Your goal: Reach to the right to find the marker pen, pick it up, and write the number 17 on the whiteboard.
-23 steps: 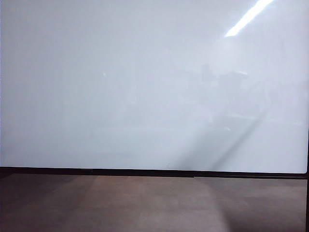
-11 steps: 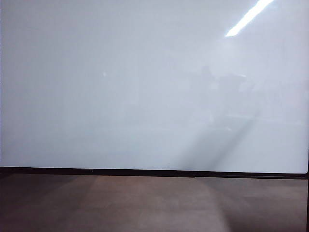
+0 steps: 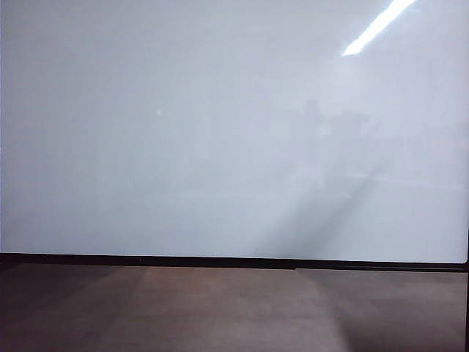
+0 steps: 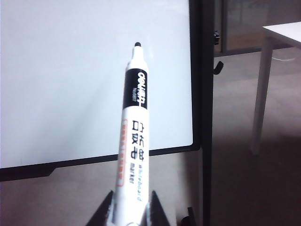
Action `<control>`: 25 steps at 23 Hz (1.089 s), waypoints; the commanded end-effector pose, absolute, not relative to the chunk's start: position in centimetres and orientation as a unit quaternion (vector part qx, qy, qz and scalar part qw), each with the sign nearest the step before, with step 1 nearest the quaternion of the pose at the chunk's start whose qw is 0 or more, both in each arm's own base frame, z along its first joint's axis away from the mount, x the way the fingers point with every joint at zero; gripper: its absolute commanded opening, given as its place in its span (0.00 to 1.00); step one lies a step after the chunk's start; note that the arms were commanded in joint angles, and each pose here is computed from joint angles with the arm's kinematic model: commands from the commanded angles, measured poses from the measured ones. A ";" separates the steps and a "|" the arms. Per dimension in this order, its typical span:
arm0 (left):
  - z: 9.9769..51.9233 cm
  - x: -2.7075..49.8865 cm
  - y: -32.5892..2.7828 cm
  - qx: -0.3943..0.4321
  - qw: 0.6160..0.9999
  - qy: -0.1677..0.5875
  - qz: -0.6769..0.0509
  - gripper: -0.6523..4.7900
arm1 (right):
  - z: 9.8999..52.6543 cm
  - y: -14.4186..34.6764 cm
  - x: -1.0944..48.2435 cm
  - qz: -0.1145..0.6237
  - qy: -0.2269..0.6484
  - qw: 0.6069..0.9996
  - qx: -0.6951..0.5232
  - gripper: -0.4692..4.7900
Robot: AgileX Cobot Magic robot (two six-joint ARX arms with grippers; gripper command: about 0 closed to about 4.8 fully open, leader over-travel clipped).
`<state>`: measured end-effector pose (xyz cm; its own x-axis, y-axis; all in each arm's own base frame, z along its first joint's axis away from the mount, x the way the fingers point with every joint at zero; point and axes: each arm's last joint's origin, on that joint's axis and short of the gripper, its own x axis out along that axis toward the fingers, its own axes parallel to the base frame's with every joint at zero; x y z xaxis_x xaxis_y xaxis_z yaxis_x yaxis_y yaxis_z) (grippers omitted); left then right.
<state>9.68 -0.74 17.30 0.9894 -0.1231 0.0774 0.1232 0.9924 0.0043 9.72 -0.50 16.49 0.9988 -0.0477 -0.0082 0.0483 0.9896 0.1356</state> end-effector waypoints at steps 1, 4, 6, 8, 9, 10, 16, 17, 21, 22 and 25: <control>17.4 9.7 -0.7 -0.002 0.997 -0.044 -0.061 0.11 | 16.6 -0.5 9.7 -0.027 -0.007 0.998 0.059 0.08; 17.4 9.7 -0.7 -0.002 0.997 -0.044 -0.061 0.11 | 16.6 -0.5 9.7 -0.026 -0.008 0.998 0.059 0.08; 17.4 9.7 -0.7 -0.002 0.997 -0.044 -0.061 0.11 | 16.7 -0.5 9.7 -0.026 -0.010 0.998 0.059 0.08; 17.4 9.7 -0.7 -0.002 0.997 -0.044 -0.061 0.11 | 16.6 -0.4 9.7 -0.025 -0.008 0.998 0.059 0.08; 17.4 9.7 -0.7 -0.002 0.997 -0.044 -0.061 0.11 | 16.6 -0.4 9.7 -0.025 -0.006 0.998 0.059 0.08; 17.4 9.7 -0.7 -0.002 0.997 -0.044 -0.061 0.11 | 16.6 -0.4 9.7 -0.025 -0.005 0.998 0.059 0.08; 17.4 9.7 -0.7 -0.002 0.997 -0.044 -0.061 0.11 | 16.6 -0.4 9.7 -0.025 -0.004 0.998 0.060 0.08; 17.4 9.7 -0.7 -0.002 0.997 -0.044 -0.061 0.11 | 16.6 -0.4 9.7 -0.025 -0.004 0.998 0.060 0.08; 17.4 9.7 -0.7 -0.002 0.997 -0.044 -0.061 0.11 | 16.6 -0.4 9.7 -0.025 -0.004 0.998 0.060 0.08; 17.4 9.7 -0.7 -0.002 0.997 -0.044 -0.061 0.11 | 16.6 -0.4 9.7 -0.025 -0.004 0.998 0.060 0.08; 17.4 9.7 -0.7 -0.002 0.997 -0.044 -0.061 0.11 | 16.6 -0.4 9.7 -0.025 -0.004 0.998 0.060 0.08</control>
